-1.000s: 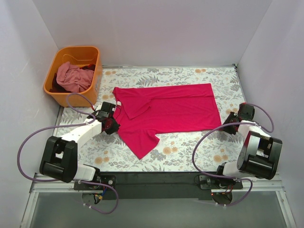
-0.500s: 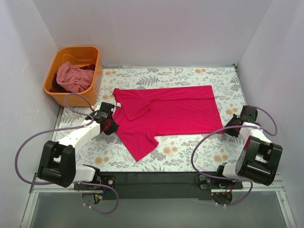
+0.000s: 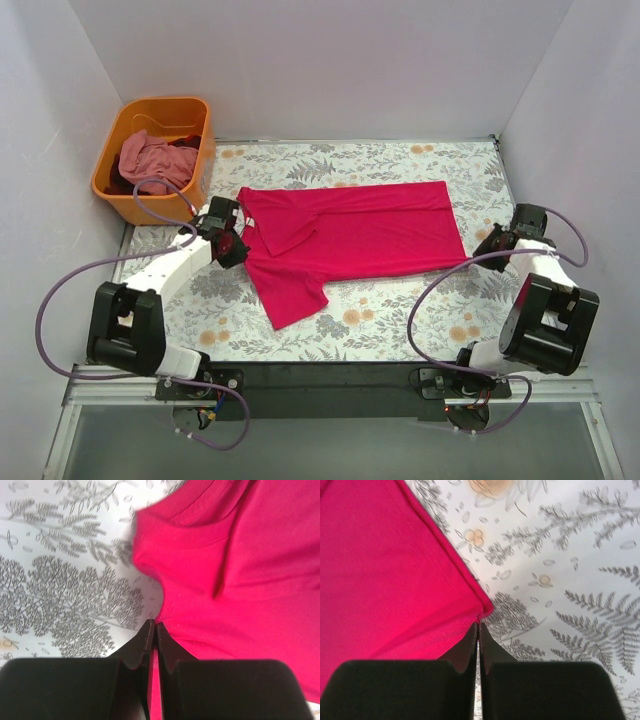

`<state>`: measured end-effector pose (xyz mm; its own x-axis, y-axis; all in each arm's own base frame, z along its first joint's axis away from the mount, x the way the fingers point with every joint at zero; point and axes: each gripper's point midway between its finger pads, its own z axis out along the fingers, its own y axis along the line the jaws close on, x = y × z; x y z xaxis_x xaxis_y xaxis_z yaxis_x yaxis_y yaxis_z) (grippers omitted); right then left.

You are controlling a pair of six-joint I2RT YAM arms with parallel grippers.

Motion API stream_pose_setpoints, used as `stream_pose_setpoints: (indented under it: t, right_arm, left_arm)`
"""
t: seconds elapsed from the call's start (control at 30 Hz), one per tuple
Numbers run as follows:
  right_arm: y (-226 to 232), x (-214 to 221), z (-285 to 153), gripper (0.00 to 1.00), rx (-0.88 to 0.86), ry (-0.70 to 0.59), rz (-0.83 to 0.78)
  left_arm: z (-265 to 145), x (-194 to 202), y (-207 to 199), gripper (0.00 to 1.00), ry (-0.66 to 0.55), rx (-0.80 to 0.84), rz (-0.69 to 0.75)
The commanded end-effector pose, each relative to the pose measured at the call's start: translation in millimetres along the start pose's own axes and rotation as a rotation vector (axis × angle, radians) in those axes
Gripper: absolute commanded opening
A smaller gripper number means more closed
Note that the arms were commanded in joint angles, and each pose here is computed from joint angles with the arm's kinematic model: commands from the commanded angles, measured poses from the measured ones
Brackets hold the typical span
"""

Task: Fold and stack the t-shirts
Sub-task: Fold the tshirt

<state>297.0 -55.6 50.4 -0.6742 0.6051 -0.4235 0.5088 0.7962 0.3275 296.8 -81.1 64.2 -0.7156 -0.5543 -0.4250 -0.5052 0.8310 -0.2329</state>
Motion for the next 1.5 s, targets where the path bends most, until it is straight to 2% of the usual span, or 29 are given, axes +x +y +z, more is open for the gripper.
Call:
stream_pose_setpoints:
  t: [0.0,0.33,0.67,1.2,1.3,1.33,1.43,1.47]
  right_arm:
    - [25,-32,-4,0.01,-0.051,-0.043,-0.041]
    - [55,-67,17,0.01,-0.081,-0.044,-0.078]
    - [61,-88,34,0.01,-0.072,-0.049,-0.082]
    - [72,-88,70,0.01,-0.119,-0.024,-0.112]
    - [69,-88,74,0.01,-0.108,-0.027,-0.118]
    - [68,-89,75,0.01,-0.102,-0.029,-0.123]
    - [72,-94,70,0.09,-0.106,-0.049,-0.147]
    - [75,-97,67,0.16,-0.114,-0.059,-0.155]
  left_arm:
    - [-1,-22,-10,0.0,-0.025,0.009,0.001]
    - [20,-44,-30,0.0,0.013,0.024,-0.022]
    - [30,-74,-38,0.0,-0.003,0.014,-0.036]
    - [59,-71,-33,0.0,0.015,-0.005,-0.053]
    - [60,-74,-35,0.07,-0.001,0.002,-0.047]
    - [60,-75,-35,0.14,-0.005,0.005,-0.039]
    - [57,-79,-38,0.24,-0.019,0.022,-0.029]
    - [55,-79,-37,0.33,-0.02,0.023,-0.021]
